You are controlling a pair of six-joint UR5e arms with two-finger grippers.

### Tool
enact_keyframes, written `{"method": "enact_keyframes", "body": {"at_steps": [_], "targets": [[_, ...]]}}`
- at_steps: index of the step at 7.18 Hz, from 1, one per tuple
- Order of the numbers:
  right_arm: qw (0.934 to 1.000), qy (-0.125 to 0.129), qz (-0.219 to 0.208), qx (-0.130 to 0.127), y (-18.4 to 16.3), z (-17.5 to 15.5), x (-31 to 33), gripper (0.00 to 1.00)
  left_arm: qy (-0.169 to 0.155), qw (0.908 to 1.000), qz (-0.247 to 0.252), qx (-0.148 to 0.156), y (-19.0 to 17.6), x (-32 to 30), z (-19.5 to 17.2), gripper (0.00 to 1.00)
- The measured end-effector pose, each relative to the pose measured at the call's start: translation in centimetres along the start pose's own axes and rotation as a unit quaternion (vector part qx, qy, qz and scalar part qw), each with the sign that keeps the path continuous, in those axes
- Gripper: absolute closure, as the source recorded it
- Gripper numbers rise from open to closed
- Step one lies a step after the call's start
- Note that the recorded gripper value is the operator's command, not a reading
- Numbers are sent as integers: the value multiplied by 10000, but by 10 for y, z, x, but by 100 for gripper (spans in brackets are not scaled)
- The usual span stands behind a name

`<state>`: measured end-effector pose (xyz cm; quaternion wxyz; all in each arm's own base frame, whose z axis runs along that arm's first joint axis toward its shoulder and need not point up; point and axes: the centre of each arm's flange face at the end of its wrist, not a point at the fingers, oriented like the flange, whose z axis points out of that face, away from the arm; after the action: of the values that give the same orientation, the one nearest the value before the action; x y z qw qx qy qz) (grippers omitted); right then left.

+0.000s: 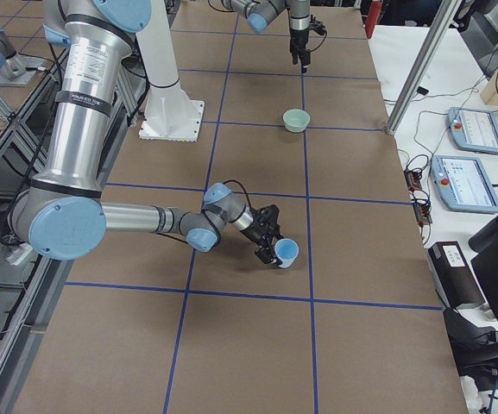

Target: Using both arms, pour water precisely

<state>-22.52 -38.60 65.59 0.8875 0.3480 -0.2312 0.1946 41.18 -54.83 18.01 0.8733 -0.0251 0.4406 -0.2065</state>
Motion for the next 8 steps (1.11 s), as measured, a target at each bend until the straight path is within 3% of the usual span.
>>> {"method": "enact_keyframes", "body": {"at_steps": [2, 4, 8], "targets": [[10000, 48, -30, -20, 4, 7, 1, 3, -13, 10000, 4, -10, 1, 0, 2, 0], [9999, 96, -61, -41, 8, 16, 0, 14, -18, 10000, 11, -16, 3, 0, 3, 0], [9996, 72, -258, -40, 5, 19, -4, 16, -22, 10000, 12, -17, 3, -1, 4, 0]]}}
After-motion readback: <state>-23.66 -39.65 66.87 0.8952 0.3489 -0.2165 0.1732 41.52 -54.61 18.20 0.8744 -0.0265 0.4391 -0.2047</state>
